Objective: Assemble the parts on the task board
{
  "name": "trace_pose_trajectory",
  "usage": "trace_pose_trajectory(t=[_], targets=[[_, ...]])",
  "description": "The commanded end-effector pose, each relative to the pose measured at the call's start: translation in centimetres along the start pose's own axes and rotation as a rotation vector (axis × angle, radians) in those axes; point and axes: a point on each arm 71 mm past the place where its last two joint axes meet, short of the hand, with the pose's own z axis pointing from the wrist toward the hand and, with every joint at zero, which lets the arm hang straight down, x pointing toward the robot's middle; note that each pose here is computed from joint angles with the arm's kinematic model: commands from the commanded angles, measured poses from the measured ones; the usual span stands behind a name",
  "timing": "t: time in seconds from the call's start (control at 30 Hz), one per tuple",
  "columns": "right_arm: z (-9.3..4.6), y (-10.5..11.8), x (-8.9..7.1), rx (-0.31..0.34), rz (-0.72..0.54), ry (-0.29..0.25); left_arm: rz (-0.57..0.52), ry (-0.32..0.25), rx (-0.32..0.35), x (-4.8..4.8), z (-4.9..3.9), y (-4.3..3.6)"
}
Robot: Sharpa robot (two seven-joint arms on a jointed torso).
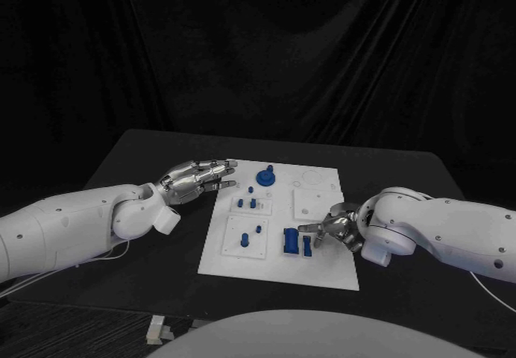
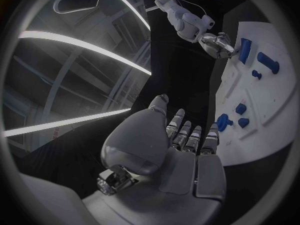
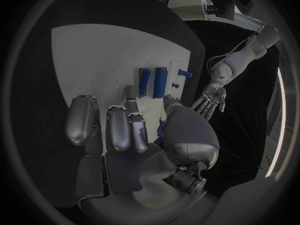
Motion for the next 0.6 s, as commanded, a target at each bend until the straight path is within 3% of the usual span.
trace_pose_trajectory(t=[0.03,0.1,0.27,0.37,0.43,0.6], targets=[[-0.8,0.0,-1.1,-0.032,0.042,-0.079,-0.013,0.007,0.018,0.13,-0.06,-0.08],[-1.6,0.0,-2.0,-0.044,0.055,-0.112,-0.012,0.004,0.025,0.09,-0.13,-0.14],[-4.4,0.2,-5.0,-0.129,0.118,-0.263,-0.005,-0.011,0.075,0.13,-0.28,-0.51],[-5.7,0.6,-6.4,-0.223,0.183,-0.355,0.0,-0.02,0.117,0.27,-0.28,-0.78],[-6.6,1.0,-7.2,-0.326,0.25,-0.415,0.006,-0.029,0.154,0.39,-0.29,-1.02],[-7.5,1.6,-8.5,-0.509,0.38,-0.494,0.019,-0.049,0.212,0.58,-0.31,-1.4]])
